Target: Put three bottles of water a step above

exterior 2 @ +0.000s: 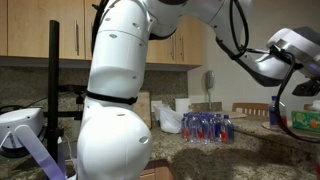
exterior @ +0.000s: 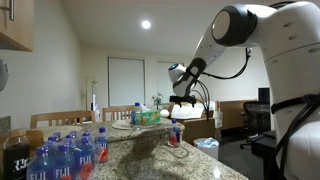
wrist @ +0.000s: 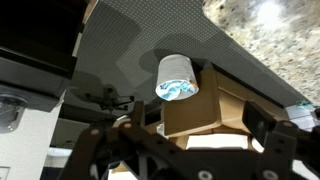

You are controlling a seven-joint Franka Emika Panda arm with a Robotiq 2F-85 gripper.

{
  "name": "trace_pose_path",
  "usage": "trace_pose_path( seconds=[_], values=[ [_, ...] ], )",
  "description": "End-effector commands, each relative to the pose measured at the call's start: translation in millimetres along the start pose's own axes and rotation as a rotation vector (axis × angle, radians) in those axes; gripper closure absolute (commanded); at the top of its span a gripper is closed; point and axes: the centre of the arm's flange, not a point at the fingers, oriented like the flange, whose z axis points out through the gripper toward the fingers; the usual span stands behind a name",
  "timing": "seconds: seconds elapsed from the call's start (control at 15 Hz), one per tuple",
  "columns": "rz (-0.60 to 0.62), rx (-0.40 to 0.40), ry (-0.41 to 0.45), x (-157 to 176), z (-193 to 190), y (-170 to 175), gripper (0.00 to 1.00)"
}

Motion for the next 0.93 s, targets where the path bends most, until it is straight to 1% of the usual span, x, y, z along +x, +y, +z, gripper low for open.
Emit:
trace_pose_path(
  seconds=[0.0, 0.13, 0.33, 0.53, 0.6, 0.87],
  values=[
    [-0.075, 0.065, 0.010, -31.6, -23.8, -3.4, 0.00],
    [-0.095, 0.103, 0.004, -44.9, -24.9, -17.4, 0.00],
    [-0.121, 0.184, 0.002, -60.6, -21.9, -35.0, 0.00],
    [-0.139, 0.228, 0.008, -67.7, -16.8, -39.5, 0.00],
    [-0.150, 0.224, -0.019, -67.5, -12.8, -39.0, 0.00],
    [-0.194, 0.228, -0.060, -73.4, 4.5, -31.7, 0.00]
  ],
)
